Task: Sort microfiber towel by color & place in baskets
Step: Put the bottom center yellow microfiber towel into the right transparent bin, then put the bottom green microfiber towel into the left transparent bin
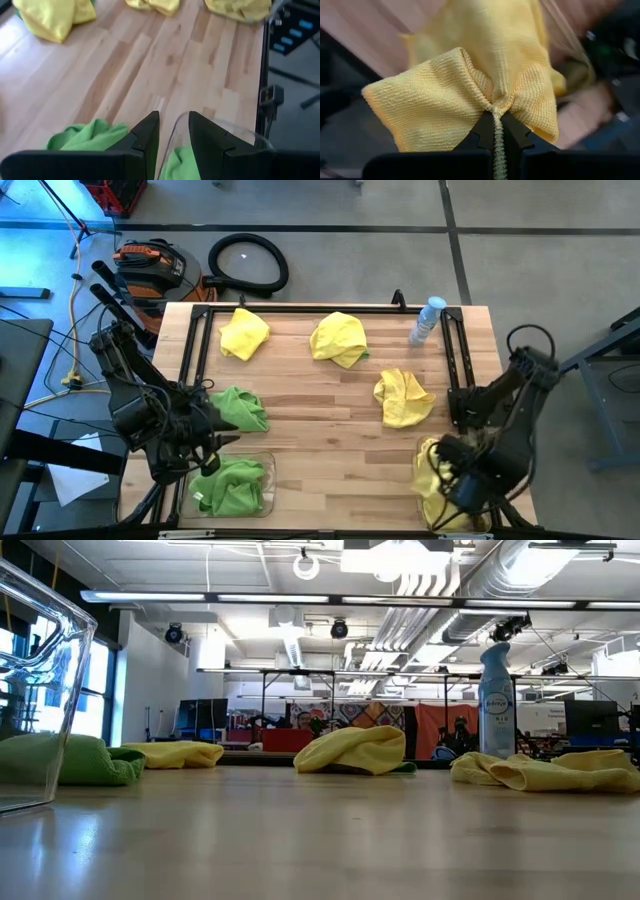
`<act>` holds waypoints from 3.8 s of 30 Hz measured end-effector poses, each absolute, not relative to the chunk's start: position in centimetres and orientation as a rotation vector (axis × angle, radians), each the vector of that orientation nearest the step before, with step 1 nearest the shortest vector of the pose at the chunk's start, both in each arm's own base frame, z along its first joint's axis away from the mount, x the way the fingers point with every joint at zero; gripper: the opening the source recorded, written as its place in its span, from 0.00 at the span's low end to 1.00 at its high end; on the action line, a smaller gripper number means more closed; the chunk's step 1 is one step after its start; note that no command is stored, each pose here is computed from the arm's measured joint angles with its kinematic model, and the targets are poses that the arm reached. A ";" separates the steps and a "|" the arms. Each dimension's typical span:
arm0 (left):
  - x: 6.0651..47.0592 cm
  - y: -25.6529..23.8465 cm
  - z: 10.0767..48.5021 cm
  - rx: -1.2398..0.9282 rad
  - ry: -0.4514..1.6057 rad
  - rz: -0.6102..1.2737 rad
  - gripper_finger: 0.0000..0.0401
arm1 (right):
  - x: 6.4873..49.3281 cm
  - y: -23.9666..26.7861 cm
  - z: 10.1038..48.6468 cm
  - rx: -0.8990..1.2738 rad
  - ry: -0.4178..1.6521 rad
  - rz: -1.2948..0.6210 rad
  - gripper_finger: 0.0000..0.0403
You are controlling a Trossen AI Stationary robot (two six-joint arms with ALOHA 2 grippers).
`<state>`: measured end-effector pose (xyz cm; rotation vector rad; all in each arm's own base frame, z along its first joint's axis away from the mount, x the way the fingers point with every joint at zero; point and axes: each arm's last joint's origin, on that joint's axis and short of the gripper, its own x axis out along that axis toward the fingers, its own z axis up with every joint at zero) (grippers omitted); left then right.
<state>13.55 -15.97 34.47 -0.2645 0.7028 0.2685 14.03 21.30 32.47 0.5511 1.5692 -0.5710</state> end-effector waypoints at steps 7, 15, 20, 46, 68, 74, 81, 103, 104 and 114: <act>13.7 -15.8 34.7 -0.246 0.620 0.309 0.23 | 10.8 19.1 30.2 0.500 1.590 -0.550 0.00; 14.0 -15.6 34.6 -0.244 0.602 0.336 0.23 | 11.4 19.6 23.8 0.538 1.462 -0.381 0.00; 14.8 -15.3 34.4 -0.243 0.601 0.375 0.23 | 11.0 19.0 19.3 0.544 1.479 -0.381 0.02; 16.5 -13.5 34.3 -0.289 0.618 0.478 0.23 | 11.3 19.3 25.8 0.424 1.544 -0.337 0.36; 20.1 -7.3 34.2 -0.166 0.724 0.672 0.16 | 14.2 17.8 31.3 0.454 0.831 -0.527 0.36; 20.9 -4.4 34.1 -0.056 0.832 0.683 0.16 | 17.5 14.8 30.8 0.490 0.781 -0.689 0.36; 21.4 -0.7 34.1 0.166 0.957 0.703 0.16 | 21.6 10.2 29.1 0.568 0.817 -0.800 0.36; 20.4 8.4 27.2 0.044 1.151 0.551 0.19 | 27.8 -2.1 25.1 0.638 0.625 -0.691 0.36; 20.3 8.6 27.1 0.013 1.131 0.546 0.21 | 27.8 -2.3 25.1 0.636 0.625 -0.696 0.36; 19.6 9.2 26.8 -0.185 1.108 0.646 0.35 | 27.7 -3.3 25.0 0.614 0.687 -0.637 0.36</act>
